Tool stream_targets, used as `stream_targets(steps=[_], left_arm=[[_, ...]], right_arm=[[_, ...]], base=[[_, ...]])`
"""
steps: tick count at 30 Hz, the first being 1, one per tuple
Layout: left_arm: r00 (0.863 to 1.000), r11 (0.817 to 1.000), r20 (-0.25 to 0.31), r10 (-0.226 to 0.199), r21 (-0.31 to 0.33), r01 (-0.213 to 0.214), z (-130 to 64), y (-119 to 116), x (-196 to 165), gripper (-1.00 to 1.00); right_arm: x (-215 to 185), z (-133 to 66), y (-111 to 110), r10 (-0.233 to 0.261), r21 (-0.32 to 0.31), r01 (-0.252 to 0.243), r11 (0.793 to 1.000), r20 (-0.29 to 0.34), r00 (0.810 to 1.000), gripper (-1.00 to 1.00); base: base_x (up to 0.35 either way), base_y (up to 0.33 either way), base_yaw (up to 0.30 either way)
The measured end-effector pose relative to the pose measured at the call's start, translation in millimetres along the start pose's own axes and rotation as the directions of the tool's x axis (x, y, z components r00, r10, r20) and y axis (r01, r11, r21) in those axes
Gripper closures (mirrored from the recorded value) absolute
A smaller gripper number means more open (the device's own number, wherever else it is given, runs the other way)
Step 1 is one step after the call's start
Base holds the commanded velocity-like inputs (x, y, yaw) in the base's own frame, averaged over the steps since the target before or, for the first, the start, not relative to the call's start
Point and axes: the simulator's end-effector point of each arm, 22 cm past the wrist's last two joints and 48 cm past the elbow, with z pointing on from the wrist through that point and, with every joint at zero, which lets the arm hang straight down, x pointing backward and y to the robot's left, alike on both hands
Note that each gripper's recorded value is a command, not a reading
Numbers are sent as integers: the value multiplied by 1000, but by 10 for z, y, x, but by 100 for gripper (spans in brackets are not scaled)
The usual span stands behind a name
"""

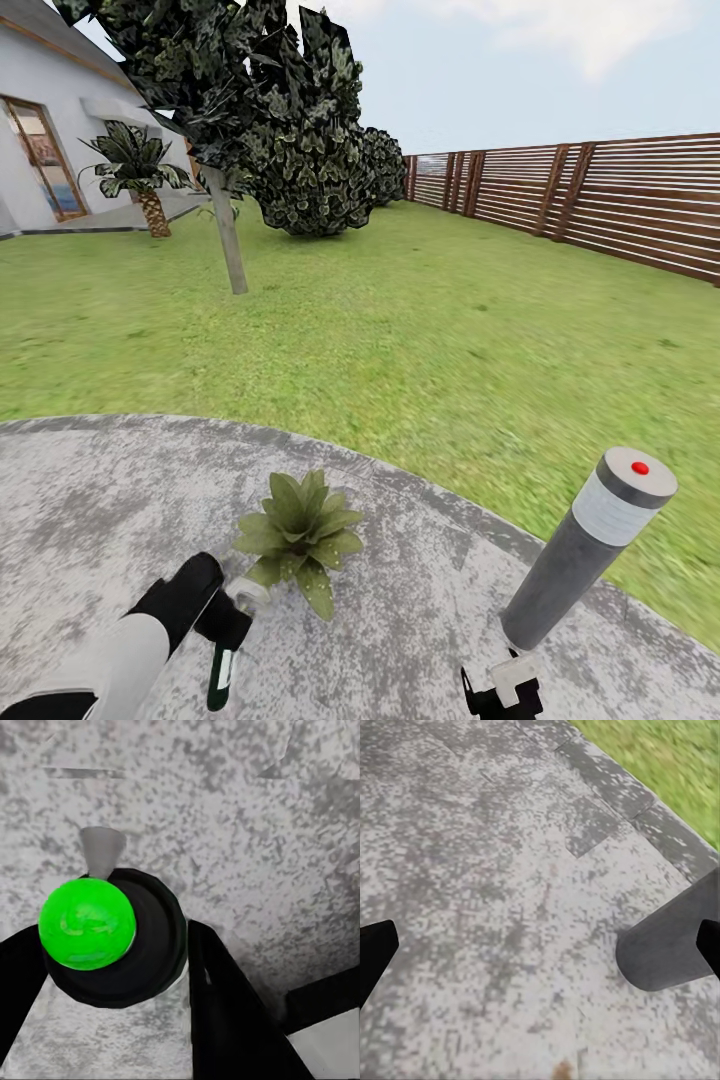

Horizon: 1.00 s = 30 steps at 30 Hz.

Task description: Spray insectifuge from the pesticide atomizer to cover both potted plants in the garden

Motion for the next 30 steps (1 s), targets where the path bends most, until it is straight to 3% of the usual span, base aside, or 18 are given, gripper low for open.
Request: stream_targets(steps=[2, 3, 6, 8, 16, 24, 27, 30], left_arm=[[1000, 1000, 17, -4, -29, 5, -29, 258, 56, 100], [1000, 1000, 27, -5, -31, 6, -35, 298, 53, 100], [993, 998, 107, 48, -39, -44, -54, 336, -112, 100], [991, 998, 121, 61, -42, -56, -56, 340, -141, 100], [995, 998, 89, 54, -30, -51, 61, 286, 55, 100], [996, 998, 72, 56, -29, -54, 92, 272, 115, 100], [995, 995, 50, 86, -53, -83, 99, 307, 152, 100], [996, 995, 30, 84, -63, -82, 92, 330, 185, 100]], right_arm=[[-4, 0, 11, 3, 0, -3, 1000, 0, 1000, -100], [-5, 0, 15, 4, 0, -4, 1000, 0, 1000, -100], [-7, 1, 21, 7, 1, -7, 1000, 0, 1000, -100], [-7, 1, 20, 8, 1, -8, 1000, 0, 1000, -100], [-5, 1, 15, 10, 4, -10, 1000, -1, 1000, -100], [-5, 0, 13, 10, 5, -10, 1000, -1, 1000, -100], [-6, 1, 13, 10, 5, -10, 1000, -1, 1000, -100], [-5, 0, 13, 10, 5, -10, 1000, -1, 1000, -100]], base=[[0, 0, 0], [0, 0, 0], [0, 31, 0], [0, 176, 0], [0, 276, 0], [0, 29, 0], [0, 0, 0], [0, 0, 0]])
